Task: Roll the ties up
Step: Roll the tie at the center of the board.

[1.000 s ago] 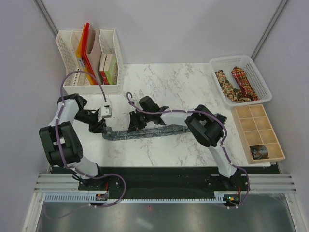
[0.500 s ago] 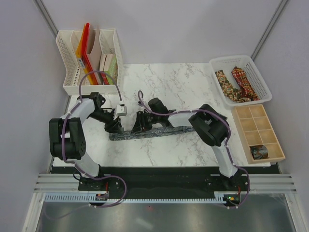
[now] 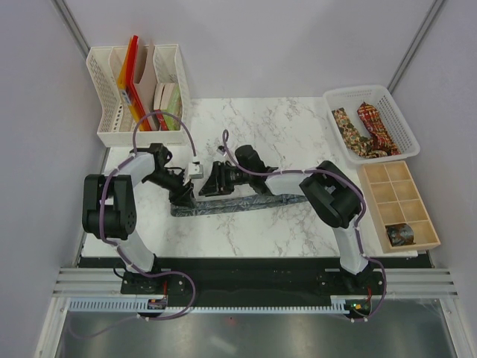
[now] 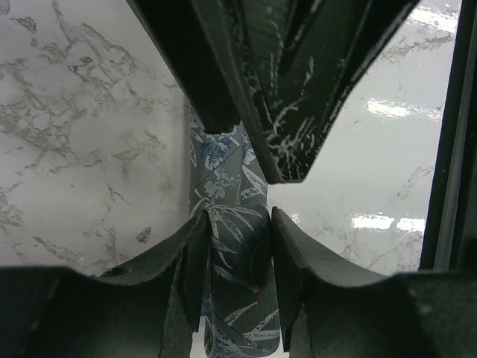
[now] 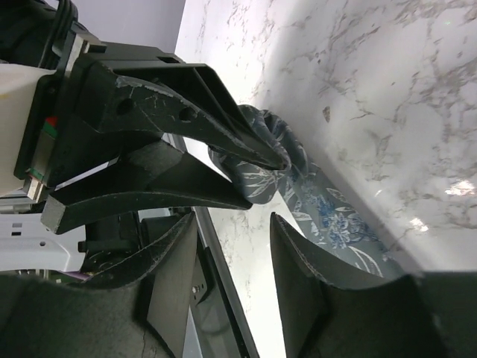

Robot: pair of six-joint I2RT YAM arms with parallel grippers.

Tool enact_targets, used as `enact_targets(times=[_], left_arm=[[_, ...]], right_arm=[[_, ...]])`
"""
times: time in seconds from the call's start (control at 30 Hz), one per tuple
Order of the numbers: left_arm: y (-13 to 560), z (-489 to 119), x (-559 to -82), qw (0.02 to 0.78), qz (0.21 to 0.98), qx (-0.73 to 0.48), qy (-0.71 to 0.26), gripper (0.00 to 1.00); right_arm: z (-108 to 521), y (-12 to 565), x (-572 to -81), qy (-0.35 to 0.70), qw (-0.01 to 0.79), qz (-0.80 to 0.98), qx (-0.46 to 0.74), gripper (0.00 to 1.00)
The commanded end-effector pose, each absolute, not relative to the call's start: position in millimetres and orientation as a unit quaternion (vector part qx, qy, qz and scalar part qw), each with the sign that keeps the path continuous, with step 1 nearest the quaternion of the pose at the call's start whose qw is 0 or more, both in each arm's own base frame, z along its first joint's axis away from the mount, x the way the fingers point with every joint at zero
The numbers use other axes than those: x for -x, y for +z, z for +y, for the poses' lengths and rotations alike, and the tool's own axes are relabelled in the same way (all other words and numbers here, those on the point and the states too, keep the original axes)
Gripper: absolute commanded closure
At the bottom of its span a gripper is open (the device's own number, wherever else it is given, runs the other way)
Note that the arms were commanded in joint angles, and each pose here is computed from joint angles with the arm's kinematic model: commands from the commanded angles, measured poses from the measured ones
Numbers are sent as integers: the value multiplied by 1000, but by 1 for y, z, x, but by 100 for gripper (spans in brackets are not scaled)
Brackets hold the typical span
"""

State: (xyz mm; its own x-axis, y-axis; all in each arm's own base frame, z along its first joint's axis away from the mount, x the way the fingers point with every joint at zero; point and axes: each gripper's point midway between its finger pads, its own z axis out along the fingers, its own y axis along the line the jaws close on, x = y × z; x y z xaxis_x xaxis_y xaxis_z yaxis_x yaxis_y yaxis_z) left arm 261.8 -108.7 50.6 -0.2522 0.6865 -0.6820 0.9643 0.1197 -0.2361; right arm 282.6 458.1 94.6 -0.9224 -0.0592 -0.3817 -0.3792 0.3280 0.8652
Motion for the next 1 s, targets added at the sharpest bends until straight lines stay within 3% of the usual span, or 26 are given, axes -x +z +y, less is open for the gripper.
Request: enact_targets(times=[0.0, 0.4, 0.97], left_arm=[[50, -113, -263, 214, 721, -566, -336, 54], [47, -114, -263, 210, 720, -571, -333, 56], [46, -119, -260, 203, 715, -581, -332, 58]], right_arm=[[470, 97, -283, 575, 148, 794, 127, 49], [487, 79, -284, 579, 131, 799, 94, 43], [503, 66, -276, 588, 111, 798, 80, 46]])
